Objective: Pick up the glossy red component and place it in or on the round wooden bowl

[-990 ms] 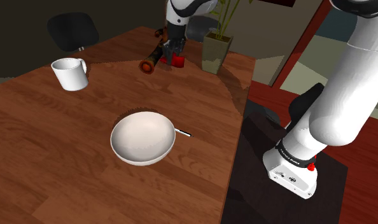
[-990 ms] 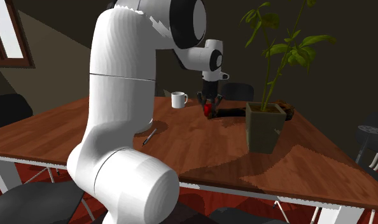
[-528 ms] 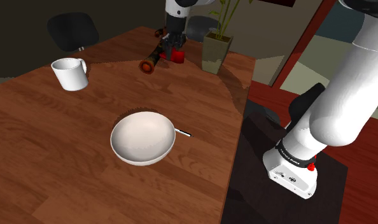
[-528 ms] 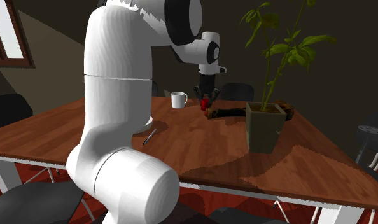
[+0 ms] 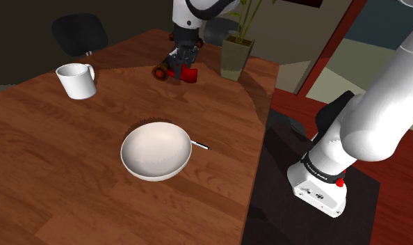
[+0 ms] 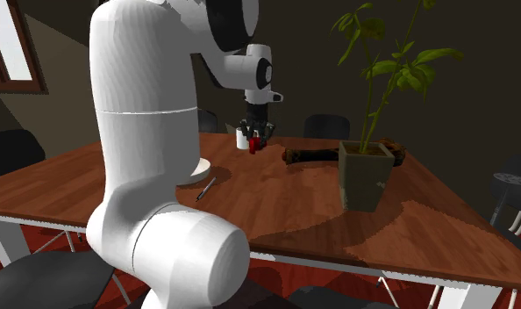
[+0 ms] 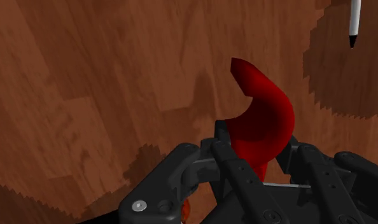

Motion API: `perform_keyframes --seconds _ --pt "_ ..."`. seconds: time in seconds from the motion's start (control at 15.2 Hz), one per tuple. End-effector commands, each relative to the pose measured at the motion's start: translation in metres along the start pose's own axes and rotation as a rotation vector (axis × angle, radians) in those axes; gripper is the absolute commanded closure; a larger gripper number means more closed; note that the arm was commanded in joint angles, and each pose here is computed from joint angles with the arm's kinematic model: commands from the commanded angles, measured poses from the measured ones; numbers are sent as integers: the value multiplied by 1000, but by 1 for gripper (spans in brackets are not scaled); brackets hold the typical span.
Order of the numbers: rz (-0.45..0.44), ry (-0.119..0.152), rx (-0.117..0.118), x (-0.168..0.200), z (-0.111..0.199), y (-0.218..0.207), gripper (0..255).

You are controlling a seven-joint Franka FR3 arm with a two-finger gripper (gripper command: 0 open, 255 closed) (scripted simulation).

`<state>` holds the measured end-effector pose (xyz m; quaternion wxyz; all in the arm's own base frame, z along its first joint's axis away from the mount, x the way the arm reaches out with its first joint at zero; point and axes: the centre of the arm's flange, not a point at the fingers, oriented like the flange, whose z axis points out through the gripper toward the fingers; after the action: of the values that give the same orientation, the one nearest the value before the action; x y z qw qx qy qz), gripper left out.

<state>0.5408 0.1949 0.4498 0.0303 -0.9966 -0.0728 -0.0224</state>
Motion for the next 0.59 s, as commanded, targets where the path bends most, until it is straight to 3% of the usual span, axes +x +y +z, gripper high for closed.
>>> perform_keyframes --seconds 0.0,0.53 --pt "1 0 0 -12 0 -23 255" --pt "1 0 0 -62 4 -115 255"
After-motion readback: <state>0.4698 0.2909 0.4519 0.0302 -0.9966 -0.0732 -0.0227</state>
